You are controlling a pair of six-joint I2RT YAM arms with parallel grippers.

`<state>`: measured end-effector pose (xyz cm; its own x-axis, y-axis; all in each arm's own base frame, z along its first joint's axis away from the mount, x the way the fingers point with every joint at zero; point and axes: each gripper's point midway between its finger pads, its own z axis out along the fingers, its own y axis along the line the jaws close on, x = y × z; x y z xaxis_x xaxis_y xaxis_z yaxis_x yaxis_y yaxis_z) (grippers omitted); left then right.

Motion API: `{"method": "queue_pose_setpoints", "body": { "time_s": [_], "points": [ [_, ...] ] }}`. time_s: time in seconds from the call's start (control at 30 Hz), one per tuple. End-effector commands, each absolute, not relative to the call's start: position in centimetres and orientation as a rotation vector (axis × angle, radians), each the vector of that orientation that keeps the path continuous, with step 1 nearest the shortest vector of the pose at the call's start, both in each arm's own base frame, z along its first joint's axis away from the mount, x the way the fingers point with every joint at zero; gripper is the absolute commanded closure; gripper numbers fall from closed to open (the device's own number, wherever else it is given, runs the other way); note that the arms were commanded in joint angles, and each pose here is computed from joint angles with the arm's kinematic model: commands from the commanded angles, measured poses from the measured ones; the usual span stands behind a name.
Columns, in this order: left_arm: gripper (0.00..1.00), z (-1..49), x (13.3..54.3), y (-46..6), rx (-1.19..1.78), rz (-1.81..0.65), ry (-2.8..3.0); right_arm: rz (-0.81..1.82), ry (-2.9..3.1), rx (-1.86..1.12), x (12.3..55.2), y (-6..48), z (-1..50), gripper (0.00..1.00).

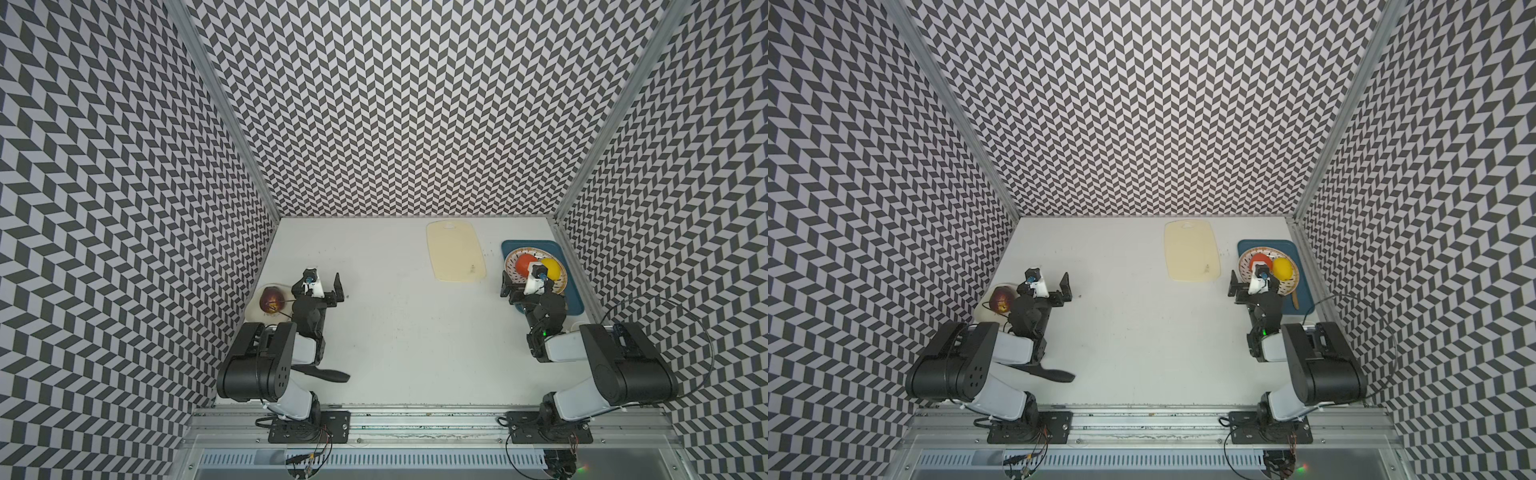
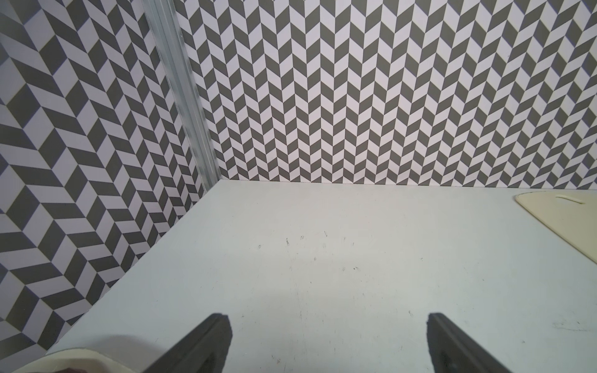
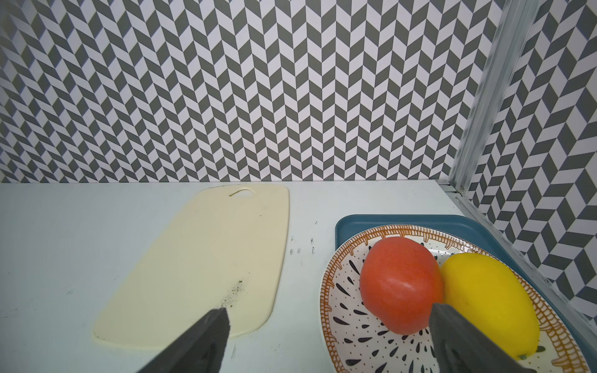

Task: Align the knife with the edge of the cutting board
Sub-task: Adjust the work surface at the center of the board.

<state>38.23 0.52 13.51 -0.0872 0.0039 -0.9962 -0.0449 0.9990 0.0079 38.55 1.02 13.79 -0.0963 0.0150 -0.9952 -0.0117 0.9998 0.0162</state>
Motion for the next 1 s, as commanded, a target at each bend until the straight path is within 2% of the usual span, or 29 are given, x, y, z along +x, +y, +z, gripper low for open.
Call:
{"method": "queue_pose_setpoints", "body": {
  "time_s": [0.0,0.2,0.3,0.37,0.43,0.5,0.63,0.73,0.8,0.97],
  "points": [
    [0.0,14.9,38.9,1.0,-0.057,0.057,1.625,0.029,1.625,-0.001,38.9,1.1,15.0,0.0],
    [0.0,18.8,40.7,4.1,-0.269,0.172,1.696,-0.059,1.566,0.065,37.6,0.9,19.3,0.0],
    [0.0,23.5,41.3,4.4,-0.337,0.13,1.655,0.116,1.485,0.309,36.1,0.0,23.1,0.0],
    [0.0,26.7,41.0,3.8,-0.32,0.08,1.58,0.212,1.489,0.25,36.5,1.7,25.3,0.0],
    [0.0,28.4,39.8,5.2,-0.486,0.036,1.502,0.361,1.467,0.234,36.7,3.5,27.1,0.0],
    [0.0,28.3,38.3,7.5,-0.752,-0.014,1.433,0.513,1.498,0.386,37.4,3.6,26.9,0.0],
    [0.0,28.8,38.1,7.2,-0.772,-0.1,1.469,0.626,1.606,0.243,38.8,7.0,27.0,0.0],
    [0.02,26.4,37.8,6.7,-0.895,-0.128,1.527,0.686,1.698,0.209,40.3,8.6,25.5,0.0],
    [0.03,24.3,37.7,4.9,-0.956,-0.149,1.565,0.703,1.788,0.213,41.4,9.5,23.5,0.0],
    [0.0,20.4,38.0,-1.6,-0.842,-0.153,1.676,0.696,1.979,0.19,44.4,12.5,18.9,0.0]
  ]
}}
